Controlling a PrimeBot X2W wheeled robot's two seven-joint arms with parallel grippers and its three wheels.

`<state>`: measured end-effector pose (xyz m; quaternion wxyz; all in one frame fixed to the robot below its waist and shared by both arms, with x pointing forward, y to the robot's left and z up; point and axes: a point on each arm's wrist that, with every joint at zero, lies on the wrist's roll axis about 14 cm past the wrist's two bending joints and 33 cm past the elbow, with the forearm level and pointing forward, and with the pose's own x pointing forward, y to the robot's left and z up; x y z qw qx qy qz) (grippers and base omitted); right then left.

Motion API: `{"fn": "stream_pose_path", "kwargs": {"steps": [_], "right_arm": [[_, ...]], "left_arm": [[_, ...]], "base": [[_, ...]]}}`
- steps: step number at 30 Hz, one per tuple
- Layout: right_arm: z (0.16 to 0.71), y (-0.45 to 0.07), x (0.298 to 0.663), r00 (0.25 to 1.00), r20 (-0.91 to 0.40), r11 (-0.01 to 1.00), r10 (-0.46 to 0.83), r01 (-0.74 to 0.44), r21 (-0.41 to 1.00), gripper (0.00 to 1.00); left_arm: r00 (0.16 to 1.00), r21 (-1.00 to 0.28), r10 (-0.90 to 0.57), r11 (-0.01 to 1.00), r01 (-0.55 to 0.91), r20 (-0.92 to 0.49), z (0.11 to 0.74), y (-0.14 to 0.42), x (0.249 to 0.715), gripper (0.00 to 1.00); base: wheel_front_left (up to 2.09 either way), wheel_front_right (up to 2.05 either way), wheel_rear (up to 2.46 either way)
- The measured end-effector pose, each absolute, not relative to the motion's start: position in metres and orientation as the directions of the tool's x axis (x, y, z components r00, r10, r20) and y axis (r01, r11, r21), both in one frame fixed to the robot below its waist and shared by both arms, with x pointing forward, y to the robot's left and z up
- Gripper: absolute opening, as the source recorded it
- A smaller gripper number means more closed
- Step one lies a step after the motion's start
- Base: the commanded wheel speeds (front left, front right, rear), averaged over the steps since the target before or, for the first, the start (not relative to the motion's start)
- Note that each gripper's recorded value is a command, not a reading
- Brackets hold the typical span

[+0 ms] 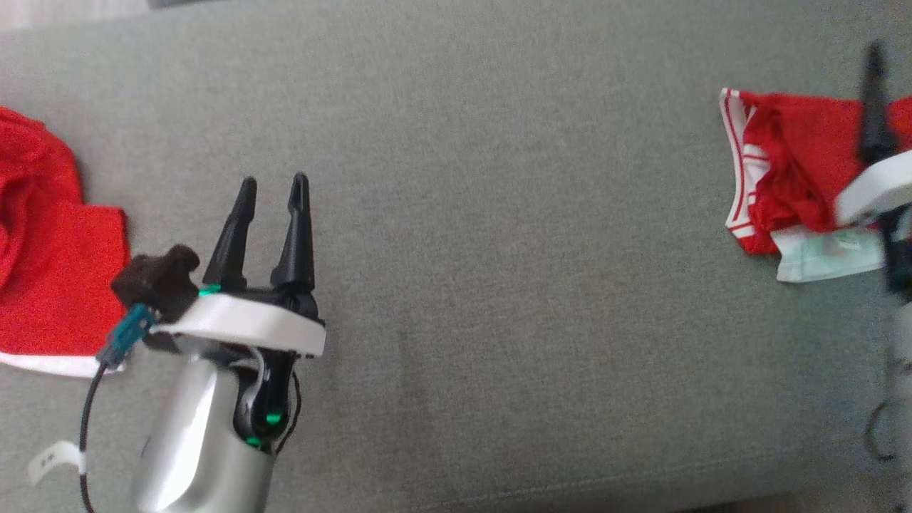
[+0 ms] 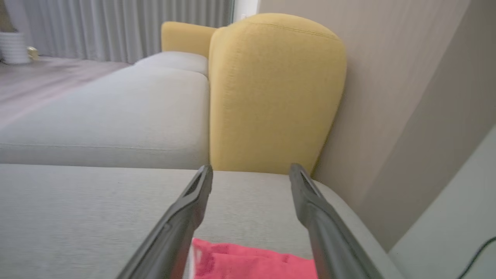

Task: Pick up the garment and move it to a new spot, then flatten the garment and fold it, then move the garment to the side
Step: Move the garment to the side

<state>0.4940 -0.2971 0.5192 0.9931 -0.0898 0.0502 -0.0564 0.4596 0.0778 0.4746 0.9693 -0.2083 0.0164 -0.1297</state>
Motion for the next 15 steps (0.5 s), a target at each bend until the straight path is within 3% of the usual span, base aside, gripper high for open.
{"fn": "stream_pose_path", "kwargs": {"steps": [10, 15], "right_arm": [[0.530, -0.206, 0.452, 0.998, 0.017, 0.998, 0.059, -0.059, -0.004, 1.00], [0.529, -0.188, 0.427, 0.996, 0.045, 0.994, 0.078, -0.081, 0.068, 1.00]], "left_arm": [[0.975, -0.392, -0.214, 0.893, 0.220, 0.059, 0.498, 0.094, 0.425, 1.00], [0.981, -0.394, -0.189, 0.900, 0.188, 0.037, 0.494, 0.103, 0.402, 1.00]], "base": [[0.00, 0.00, 0.00], [0.00, 0.00, 0.00]]}}
